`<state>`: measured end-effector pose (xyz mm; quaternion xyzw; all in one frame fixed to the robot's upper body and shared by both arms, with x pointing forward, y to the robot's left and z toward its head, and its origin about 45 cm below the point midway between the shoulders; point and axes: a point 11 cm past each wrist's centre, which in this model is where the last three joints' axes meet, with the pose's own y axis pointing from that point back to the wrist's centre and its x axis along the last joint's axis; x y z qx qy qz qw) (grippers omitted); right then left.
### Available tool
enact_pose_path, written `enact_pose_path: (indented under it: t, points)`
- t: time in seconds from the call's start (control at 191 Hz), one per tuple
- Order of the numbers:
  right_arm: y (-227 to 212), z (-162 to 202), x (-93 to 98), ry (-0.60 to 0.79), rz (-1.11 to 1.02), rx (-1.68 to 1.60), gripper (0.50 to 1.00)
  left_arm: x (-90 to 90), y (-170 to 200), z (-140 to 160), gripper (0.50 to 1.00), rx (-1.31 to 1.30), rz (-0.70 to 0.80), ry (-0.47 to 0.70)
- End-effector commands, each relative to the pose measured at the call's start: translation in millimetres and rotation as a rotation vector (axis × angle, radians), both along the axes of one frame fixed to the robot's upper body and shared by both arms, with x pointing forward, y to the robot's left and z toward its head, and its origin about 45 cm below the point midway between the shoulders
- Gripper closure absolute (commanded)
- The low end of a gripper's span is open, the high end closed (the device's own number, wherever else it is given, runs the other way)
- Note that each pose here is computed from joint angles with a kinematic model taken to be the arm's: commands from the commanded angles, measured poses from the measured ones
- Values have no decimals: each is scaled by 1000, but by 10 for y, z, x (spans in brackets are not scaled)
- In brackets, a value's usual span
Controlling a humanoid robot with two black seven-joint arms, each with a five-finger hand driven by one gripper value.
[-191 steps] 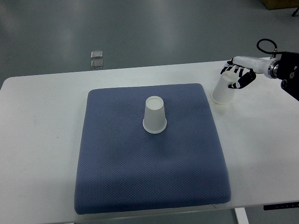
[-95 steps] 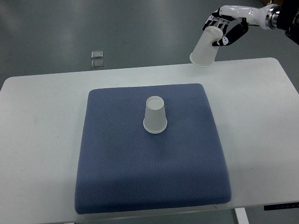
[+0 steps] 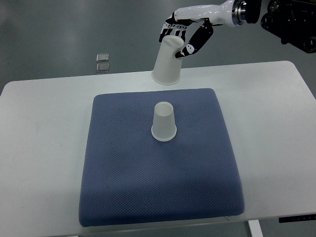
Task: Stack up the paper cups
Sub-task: 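Lift the cup with the right hand and carry it over the pad cup, then lower the held cup onto the upside-down cup on the pad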
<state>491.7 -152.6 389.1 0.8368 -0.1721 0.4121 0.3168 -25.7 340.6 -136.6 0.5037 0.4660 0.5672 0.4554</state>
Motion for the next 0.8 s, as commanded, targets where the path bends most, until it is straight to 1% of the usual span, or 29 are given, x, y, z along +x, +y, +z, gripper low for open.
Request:
enact_pose_path:
  t: [0.0,0.142,0.372,0.535,0.797]
  points:
    - [157,-6,-50,28,42,-11,1000,0,0,0,500,0,-1,0]
    - [332,-29,-123,69,94,-24,1000,0,0,0,500,0,-1,0]
    - [433,-145,-227,107,143,-52,1000,0,0,0,500,0,-1,0]
    - [461,-197,-262,117,156,-57,1000,0,0,0,500,0,-1,0]
    - [387,-313,-257,125,142,-64,1000,0,0,0,500,0,-1,0]
